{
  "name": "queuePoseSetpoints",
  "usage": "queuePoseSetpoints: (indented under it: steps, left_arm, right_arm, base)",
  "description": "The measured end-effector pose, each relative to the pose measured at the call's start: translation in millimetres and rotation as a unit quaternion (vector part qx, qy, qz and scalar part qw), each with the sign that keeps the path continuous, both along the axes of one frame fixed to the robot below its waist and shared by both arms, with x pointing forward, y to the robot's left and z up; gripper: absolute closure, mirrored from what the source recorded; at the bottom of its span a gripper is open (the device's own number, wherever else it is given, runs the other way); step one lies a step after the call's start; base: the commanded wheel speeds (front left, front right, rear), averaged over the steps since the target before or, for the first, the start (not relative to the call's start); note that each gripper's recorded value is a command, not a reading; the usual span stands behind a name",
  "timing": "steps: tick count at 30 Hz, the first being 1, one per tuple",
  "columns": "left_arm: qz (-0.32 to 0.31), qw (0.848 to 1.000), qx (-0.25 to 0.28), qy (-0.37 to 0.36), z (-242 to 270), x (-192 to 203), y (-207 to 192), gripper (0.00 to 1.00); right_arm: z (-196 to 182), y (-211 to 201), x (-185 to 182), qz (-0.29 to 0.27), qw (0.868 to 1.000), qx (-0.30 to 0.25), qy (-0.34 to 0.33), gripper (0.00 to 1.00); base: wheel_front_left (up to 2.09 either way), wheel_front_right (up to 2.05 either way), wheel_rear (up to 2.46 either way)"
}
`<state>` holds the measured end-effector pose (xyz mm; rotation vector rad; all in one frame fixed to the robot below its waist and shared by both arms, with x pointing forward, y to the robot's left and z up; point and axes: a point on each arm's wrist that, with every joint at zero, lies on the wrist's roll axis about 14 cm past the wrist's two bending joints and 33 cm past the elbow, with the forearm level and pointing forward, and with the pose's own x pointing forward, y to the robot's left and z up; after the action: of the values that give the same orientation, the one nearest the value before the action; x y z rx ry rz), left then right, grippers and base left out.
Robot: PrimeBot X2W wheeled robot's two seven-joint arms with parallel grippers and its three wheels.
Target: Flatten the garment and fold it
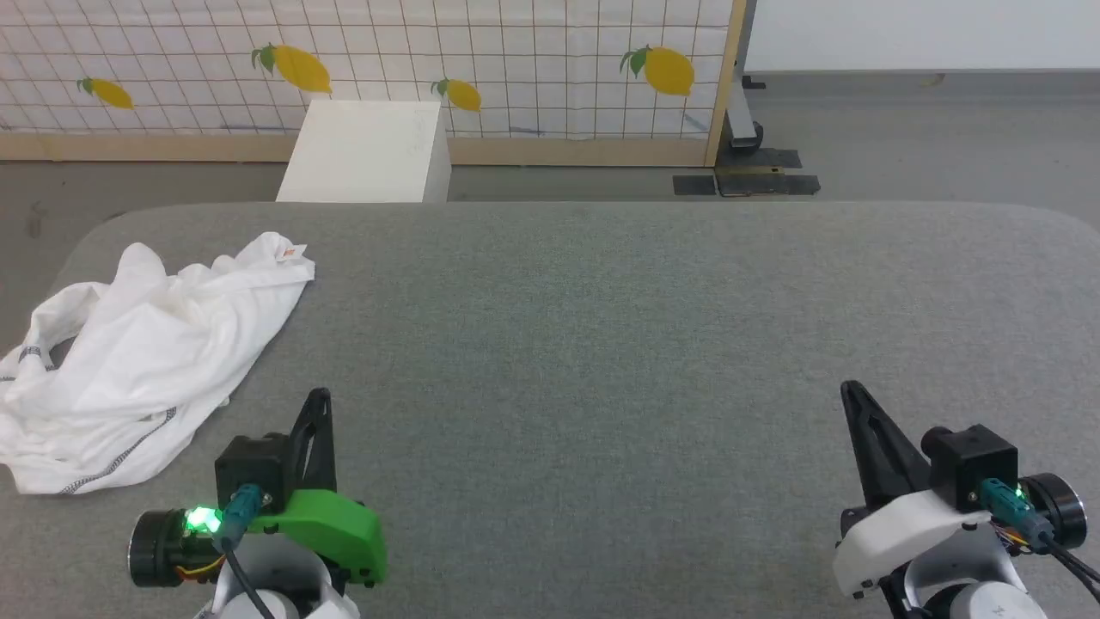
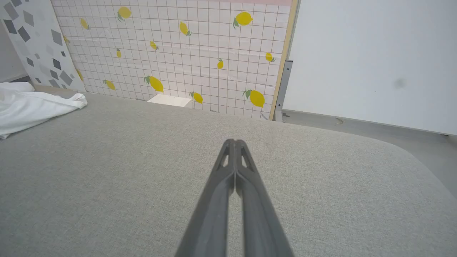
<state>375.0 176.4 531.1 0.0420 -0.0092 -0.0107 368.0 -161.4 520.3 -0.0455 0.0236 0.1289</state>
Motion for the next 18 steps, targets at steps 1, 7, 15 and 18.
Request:
queuePoseSetpoints:
  steps: [1, 7, 15, 18]
  left_arm:
    - [0.000, 1.000, 0.000, 0.000, 0.0, 0.0, 0.0, 1.00]
    - [0.000, 1.000, 0.000, 0.000, 0.0, 0.0, 0.0, 1.00]
    - [0.000, 1.000, 0.000, 0.000, 0.0, 0.0, 0.0, 1.00]
    - [0.000, 1.000, 0.000, 0.000, 0.0, 0.0, 0.0, 1.00]
  right_arm:
    - [0.0, 0.0, 0.0, 0.000, 1.000, 0.000, 0.000, 1.00]
    - [0.0, 0.0, 0.0, 0.000, 1.000, 0.000, 0.000, 1.00]
    - [0.0, 0.0, 0.0, 0.000, 1.000, 0.000, 0.000, 1.00]
    - [0.0, 0.0, 0.0, 0.000, 1.000, 0.000, 0.000, 1.00]
  base:
    - [0.00, 0.00, 0.00]
    - [0.00, 0.00, 0.00]
    - [0.00, 0.00, 0.00]
    - [0.00, 0.00, 0.00]
